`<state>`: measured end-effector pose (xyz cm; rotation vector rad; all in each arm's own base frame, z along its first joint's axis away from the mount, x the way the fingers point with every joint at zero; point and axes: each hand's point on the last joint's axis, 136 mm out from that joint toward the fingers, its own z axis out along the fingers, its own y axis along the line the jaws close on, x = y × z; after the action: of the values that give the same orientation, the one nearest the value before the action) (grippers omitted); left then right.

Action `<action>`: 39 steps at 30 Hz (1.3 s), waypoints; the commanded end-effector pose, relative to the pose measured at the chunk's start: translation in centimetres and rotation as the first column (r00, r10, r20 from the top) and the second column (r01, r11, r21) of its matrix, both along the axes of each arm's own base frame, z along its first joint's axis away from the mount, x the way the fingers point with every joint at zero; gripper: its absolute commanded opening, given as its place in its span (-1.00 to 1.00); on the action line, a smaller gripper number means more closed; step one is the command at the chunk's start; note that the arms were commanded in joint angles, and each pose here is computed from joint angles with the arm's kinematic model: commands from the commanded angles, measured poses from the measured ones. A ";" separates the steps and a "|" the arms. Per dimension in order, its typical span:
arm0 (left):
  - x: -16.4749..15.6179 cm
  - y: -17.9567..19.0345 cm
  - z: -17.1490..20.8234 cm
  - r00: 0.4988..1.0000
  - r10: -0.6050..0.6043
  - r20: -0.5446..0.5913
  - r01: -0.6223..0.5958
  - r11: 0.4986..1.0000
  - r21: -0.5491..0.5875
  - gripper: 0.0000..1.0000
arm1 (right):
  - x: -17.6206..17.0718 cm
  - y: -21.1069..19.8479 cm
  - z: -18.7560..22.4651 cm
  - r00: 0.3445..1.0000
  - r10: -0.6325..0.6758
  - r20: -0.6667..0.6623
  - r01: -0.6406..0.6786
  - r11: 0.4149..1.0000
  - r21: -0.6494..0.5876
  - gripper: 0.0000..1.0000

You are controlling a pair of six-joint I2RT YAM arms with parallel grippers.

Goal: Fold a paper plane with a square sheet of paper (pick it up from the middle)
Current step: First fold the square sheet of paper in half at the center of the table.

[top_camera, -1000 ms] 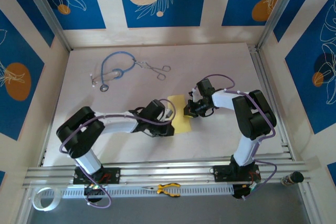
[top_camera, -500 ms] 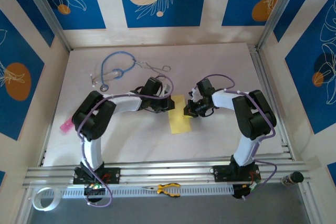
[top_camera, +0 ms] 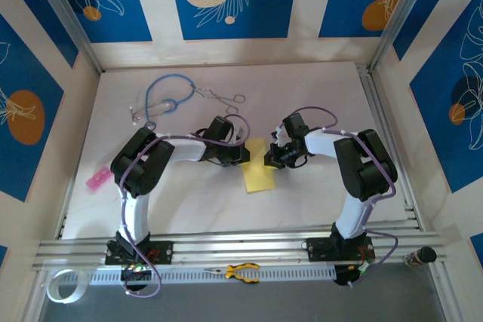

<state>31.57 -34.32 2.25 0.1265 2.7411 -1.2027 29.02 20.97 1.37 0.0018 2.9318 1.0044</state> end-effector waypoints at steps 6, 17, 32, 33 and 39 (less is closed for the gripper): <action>-0.9 1.1 -2.0 0.999 -0.002 -0.049 0.003 1.000 0.025 -1.00 | -1.6 -1.9 -2.6 0.997 -0.010 -0.074 0.001 0.993 -0.120 -1.00; 1.8 0.7 0.6 1.000 0.003 -0.014 -0.003 1.000 -0.023 -0.95 | -1.5 -1.9 -2.6 0.997 -0.009 -0.071 0.000 0.993 -0.119 -1.00; 1.1 2.9 -3.6 0.993 0.061 -0.103 -0.050 0.993 0.104 -1.00 | -1.5 -1.9 -2.6 0.998 -0.009 -0.066 0.000 0.992 -0.124 -1.00; 1.1 2.7 -3.2 0.993 0.059 -0.103 -0.050 0.995 0.092 -1.00 | -1.5 -2.0 -2.5 0.998 -0.010 -0.064 0.002 0.992 -0.125 -1.00; 3.1 1.3 1.0 0.999 0.034 -0.042 -0.033 0.999 0.029 -0.95 | -1.5 -1.9 -2.5 0.998 -0.006 -0.062 -0.001 0.993 -0.122 -1.00</action>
<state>34.01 -33.45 2.51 0.0673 2.7712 -1.1945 29.03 20.96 1.37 -0.0028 2.9312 1.0022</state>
